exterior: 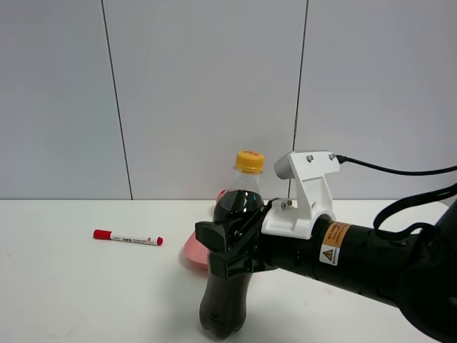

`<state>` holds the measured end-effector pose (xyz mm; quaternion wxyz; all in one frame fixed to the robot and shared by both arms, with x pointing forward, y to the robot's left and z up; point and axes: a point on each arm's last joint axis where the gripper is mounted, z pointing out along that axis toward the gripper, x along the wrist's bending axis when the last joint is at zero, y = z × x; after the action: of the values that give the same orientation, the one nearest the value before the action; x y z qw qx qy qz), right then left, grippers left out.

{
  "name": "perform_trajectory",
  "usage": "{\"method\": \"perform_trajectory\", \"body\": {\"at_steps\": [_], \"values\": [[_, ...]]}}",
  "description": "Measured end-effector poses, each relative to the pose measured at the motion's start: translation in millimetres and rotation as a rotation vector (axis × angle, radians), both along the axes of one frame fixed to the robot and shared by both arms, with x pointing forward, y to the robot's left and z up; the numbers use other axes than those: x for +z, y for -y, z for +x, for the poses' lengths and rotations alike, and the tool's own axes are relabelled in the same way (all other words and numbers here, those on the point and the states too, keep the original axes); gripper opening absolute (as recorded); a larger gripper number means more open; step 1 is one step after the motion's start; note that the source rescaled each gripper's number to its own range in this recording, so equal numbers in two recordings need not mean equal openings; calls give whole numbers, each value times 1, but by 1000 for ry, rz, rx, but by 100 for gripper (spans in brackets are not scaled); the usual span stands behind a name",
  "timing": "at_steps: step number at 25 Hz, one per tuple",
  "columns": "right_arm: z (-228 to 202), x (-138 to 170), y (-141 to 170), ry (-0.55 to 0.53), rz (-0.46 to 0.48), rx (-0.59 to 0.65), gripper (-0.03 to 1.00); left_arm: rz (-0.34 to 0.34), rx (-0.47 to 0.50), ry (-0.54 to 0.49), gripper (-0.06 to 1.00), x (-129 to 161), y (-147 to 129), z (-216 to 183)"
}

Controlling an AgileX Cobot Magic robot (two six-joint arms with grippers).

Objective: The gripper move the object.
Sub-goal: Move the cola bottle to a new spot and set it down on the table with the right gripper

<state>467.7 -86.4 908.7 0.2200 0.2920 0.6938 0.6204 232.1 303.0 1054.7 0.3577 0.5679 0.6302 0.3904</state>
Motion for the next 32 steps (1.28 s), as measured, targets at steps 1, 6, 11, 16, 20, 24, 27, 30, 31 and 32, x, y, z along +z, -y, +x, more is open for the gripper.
{"method": "perform_trajectory", "body": {"at_steps": [1, 6, 11, 16, 20, 24, 27, 30, 31, 32], "values": [[0, 0, 0, 1, 1, 0, 0, 0, 0, 0, 100, 0, 0, 0], [-1, 1, -1, 6, 5, 9, 0, 0, 0, 0, 100, 0, 0, 0], [-6, 9, -3, 28, -3, 75, 0, 0, 0, 0, 100, 0, 0, 0], [-5, 53, -6, 72, 43, 91, 0, 0, 0, 0, 100, 0, 0, 0], [3, 92, -18, 94, -19, 136, 0, 0, 0, 0, 100, 0, 0, 0], [22, 141, -39, 86, -63, 128, 0, 0, 0, 0, 100, 0, 0, 0], [42, 178, -50, 71, -32, 63, 0, 0, 0, 0, 100, 0, 0, 0], [63, 207, -64, 112, -23, 28, 0, 0, 0, 0, 100, 0, 0, 0], [69, 211, -69, 124, -28, 22, 0, 0, 0, 0, 100, 0, 0, 0], [76, 215, -74, 134, -36, 16, 0, 0, 0, 0, 100, 0, 0, 0]]}}
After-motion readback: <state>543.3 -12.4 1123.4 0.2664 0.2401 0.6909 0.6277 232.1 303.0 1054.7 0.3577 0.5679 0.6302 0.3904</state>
